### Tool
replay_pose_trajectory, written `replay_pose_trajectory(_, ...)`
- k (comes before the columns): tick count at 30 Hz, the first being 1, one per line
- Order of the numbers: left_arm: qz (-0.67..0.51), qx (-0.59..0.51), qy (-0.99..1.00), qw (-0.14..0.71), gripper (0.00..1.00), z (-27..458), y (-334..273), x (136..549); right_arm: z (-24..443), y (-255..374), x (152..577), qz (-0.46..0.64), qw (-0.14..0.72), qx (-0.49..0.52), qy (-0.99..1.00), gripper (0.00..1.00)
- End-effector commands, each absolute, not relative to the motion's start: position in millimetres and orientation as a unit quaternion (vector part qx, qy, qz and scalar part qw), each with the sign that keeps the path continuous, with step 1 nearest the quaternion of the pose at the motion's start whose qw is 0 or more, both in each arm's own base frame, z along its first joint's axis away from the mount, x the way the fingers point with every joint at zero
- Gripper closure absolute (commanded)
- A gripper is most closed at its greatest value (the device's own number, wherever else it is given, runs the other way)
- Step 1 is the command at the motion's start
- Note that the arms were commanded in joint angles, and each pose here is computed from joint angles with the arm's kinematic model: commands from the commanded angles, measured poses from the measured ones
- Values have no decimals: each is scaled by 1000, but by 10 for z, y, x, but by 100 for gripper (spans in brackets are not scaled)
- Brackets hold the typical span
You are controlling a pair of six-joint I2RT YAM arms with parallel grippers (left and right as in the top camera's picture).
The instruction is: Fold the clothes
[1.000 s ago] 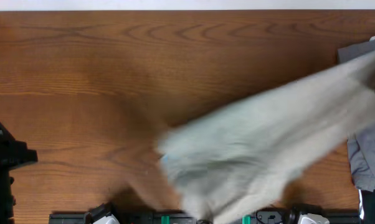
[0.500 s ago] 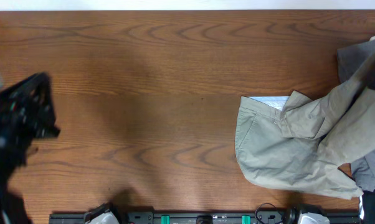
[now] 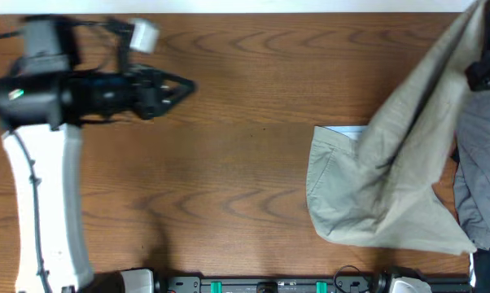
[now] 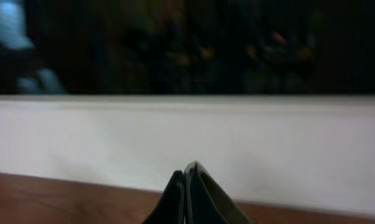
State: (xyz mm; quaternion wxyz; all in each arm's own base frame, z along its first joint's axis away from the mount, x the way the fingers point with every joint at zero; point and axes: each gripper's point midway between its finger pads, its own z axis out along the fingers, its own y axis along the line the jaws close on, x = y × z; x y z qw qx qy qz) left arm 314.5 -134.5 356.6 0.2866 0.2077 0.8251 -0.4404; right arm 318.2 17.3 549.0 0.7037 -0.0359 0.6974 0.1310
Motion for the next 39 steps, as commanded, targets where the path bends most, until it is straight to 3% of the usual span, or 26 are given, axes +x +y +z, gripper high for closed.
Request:
replay_pose_trajectory(1, -426, 259, 828, 256, 66, 3299, -1586, 3229, 5644, 402, 3042, 185, 709, -82, 675, 99)
replay_pose_trajectory(7, -451, 288, 824, 185, 48, 2837, -1993, 3361, 5789, 457, 3000, 189, 728, -104, 651, 99)
replay_pose_trajectory(14, -480, 308, 811, 132, 42, 2421, -2389, 3453, 6104, 678, 2814, 237, 752, -161, 594, 99)
replay_pose_trajectory(20, -483, 315, 810, 108, 41, 2259, -2532, 3427, 5951, 578, 2923, 228, 737, -124, 624, 99)
replay_pose_trajectory(24, -483, 317, 809, 111, 41, 2268, -2535, 3432, 5477, 496, 3142, 224, 677, -91, 695, 98)
replay_pose_trajectory(30, -483, 314, 809, 114, 41, 2282, -2512, 3446, 4249, 530, 3447, 249, 489, -59, 834, 92)
replay_pose_trajectory(33, -483, 305, 813, 114, 40, 2297, -2476, 3464, 3636, 628, 3492, 257, 383, -71, 884, 75)
replay_pose_trajectory(39, -468, 299, 824, 114, 40, 2283, -2419, 3472, 2597, 962, 3601, 284, 205, -97, 932, 50)
